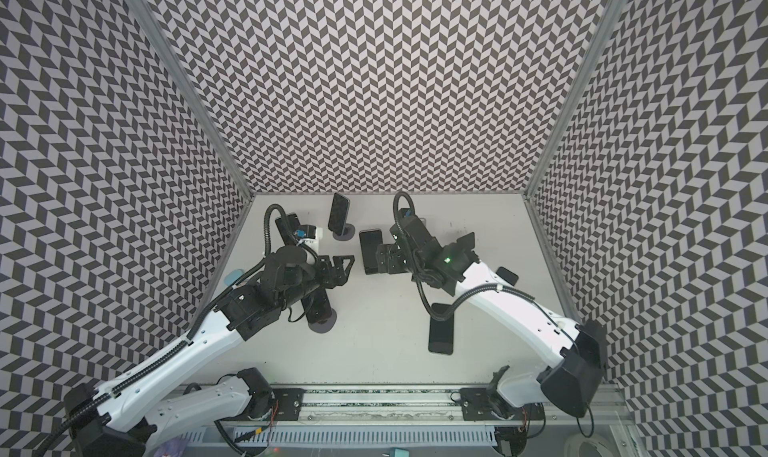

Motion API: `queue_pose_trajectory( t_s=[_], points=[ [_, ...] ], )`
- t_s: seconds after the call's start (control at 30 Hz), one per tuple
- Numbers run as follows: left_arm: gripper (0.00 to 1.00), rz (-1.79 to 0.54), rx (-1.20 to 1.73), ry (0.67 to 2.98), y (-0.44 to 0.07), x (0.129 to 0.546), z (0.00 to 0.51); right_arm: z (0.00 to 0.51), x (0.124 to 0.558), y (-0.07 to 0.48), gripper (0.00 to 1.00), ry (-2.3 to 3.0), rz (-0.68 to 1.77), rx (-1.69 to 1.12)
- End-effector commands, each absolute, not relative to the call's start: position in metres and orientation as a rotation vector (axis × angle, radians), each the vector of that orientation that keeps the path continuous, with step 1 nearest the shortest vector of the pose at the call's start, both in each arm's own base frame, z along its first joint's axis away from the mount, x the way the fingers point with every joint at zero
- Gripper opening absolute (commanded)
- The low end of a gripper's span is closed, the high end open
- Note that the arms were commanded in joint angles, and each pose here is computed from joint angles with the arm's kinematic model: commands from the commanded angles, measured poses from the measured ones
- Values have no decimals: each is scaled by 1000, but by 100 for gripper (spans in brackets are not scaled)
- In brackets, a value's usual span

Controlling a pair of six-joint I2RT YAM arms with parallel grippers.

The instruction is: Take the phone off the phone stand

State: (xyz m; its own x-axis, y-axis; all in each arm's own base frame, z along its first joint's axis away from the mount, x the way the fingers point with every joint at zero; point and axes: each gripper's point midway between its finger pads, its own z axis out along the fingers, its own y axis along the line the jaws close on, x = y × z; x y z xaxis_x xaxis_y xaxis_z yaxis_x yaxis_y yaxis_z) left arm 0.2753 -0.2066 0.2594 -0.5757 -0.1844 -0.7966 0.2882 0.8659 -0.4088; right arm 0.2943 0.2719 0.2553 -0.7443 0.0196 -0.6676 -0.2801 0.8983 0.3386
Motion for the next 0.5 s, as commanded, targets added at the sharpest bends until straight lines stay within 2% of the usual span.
queue_pose_trajectory(
  t_s=[0.0,0.47],
  points=[
    [84,-659,79,2099,-209,271,260,279,299,284,85,2251,659,-172],
    [86,-504,152,2093,-200,294,269,266,318,306,89,2196,670,-204]
  ],
)
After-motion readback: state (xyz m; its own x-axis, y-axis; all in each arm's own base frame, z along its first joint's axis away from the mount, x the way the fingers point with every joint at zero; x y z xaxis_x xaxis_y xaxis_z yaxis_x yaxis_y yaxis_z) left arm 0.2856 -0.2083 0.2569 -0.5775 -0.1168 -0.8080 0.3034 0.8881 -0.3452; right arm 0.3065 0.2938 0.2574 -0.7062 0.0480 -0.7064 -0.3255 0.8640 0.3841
